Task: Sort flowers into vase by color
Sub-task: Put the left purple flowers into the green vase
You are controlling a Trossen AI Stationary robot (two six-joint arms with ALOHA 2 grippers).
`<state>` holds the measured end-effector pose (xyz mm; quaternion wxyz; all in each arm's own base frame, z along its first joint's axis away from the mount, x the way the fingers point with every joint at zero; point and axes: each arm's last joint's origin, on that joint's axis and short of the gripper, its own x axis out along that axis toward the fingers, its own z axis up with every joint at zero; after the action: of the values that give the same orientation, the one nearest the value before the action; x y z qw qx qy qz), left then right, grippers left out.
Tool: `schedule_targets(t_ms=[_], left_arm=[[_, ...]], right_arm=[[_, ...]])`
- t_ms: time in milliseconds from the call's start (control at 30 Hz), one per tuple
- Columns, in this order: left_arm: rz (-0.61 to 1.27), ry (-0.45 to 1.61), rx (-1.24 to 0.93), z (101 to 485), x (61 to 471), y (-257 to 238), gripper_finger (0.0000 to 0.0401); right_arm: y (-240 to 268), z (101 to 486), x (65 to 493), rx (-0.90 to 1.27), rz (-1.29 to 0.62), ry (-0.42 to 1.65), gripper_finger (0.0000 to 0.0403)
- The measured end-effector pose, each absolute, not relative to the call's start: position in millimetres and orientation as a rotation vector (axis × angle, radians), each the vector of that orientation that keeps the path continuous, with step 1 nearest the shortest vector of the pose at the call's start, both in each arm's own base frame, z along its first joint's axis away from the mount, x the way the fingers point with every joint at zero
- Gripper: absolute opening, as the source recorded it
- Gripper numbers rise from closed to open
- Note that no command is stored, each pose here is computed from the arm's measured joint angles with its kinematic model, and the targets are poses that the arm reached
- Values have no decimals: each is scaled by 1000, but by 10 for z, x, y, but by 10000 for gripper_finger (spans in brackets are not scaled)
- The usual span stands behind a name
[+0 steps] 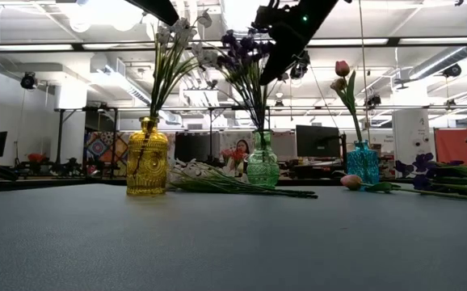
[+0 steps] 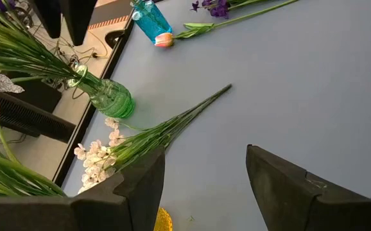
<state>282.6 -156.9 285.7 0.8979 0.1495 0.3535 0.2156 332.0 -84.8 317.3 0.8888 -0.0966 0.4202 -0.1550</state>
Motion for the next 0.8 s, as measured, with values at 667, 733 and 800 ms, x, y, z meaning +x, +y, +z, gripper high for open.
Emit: schedule_targets(t_ms=[667,733,800], left_arm=[[451,753,331,2770,2806,-1551,201],[458,753,335,2762,2807,-1541,201],[480,738,347,2767,2809,-1533,201]], right_arm=[[-839,3398,3291,-83,-380,807,369],[-839,3401,3292,-39,-399,796,369],[-839,3399,3290,-7,-408,791,368]])
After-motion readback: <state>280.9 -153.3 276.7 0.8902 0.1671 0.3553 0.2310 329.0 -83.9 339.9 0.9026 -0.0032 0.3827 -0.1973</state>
